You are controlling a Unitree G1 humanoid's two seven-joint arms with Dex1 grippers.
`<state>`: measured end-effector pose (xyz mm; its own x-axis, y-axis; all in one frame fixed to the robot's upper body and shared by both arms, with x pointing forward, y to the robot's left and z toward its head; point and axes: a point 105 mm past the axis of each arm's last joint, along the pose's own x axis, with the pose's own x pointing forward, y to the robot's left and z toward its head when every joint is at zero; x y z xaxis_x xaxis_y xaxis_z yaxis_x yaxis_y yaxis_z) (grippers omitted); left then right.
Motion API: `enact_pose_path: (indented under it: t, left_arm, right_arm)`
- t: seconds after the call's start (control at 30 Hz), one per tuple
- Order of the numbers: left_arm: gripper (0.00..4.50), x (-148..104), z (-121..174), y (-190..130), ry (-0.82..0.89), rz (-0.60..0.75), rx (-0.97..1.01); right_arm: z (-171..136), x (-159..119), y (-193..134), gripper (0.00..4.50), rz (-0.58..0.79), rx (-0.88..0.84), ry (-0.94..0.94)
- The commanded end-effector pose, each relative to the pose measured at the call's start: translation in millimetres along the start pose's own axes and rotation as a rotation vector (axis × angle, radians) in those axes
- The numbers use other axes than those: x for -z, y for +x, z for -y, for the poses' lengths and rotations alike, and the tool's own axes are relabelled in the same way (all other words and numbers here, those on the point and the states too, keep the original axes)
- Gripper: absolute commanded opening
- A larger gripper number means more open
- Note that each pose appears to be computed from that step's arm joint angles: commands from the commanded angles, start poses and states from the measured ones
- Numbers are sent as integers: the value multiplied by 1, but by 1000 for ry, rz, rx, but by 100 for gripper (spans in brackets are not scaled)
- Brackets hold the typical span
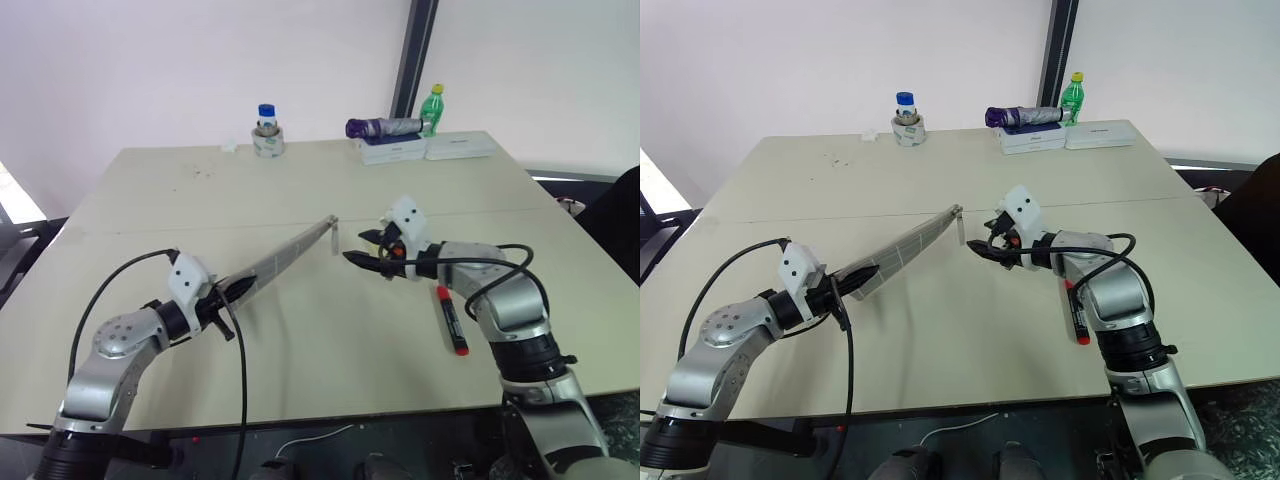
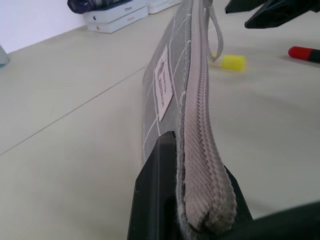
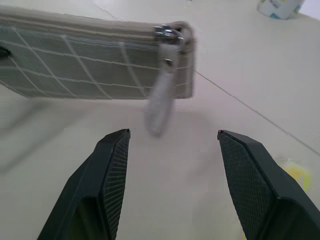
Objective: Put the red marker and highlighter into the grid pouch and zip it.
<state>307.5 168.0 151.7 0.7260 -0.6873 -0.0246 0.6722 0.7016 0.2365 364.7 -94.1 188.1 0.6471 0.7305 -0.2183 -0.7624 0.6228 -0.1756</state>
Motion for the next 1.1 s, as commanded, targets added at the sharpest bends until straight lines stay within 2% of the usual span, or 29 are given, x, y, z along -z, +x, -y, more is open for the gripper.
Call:
enact_pose_path:
  t: [0.03,0.2,0.23,0.3,0.43,0.53,0.8,1.1]
  left_arm:
    - [0,-11,5,2,30,33,10]
    - [0,-11,9,3,35,33,28]
    - [0,-11,9,4,37,32,30]
    - [0,-11,10,4,40,31,33]
    - [0,-10,10,7,47,24,24]
    - [0,-9,10,9,46,20,15]
    - [0,-9,20,22,2,33,-2]
    - [0,-11,40,35,-40,54,19]
  right_arm:
    - [1,-16,6,288,60,38,6]
    - [4,-17,13,288,75,70,37]
    - [4,-19,14,265,83,72,45]
    - [5,-20,16,207,92,75,53]
    - [0,-24,19,4,99,61,51]
    - [-7,-27,21,4,101,40,39]
    - [-52,-23,29,4,40,-113,-94]
    - [-118,-32,39,4,55,-349,-112]
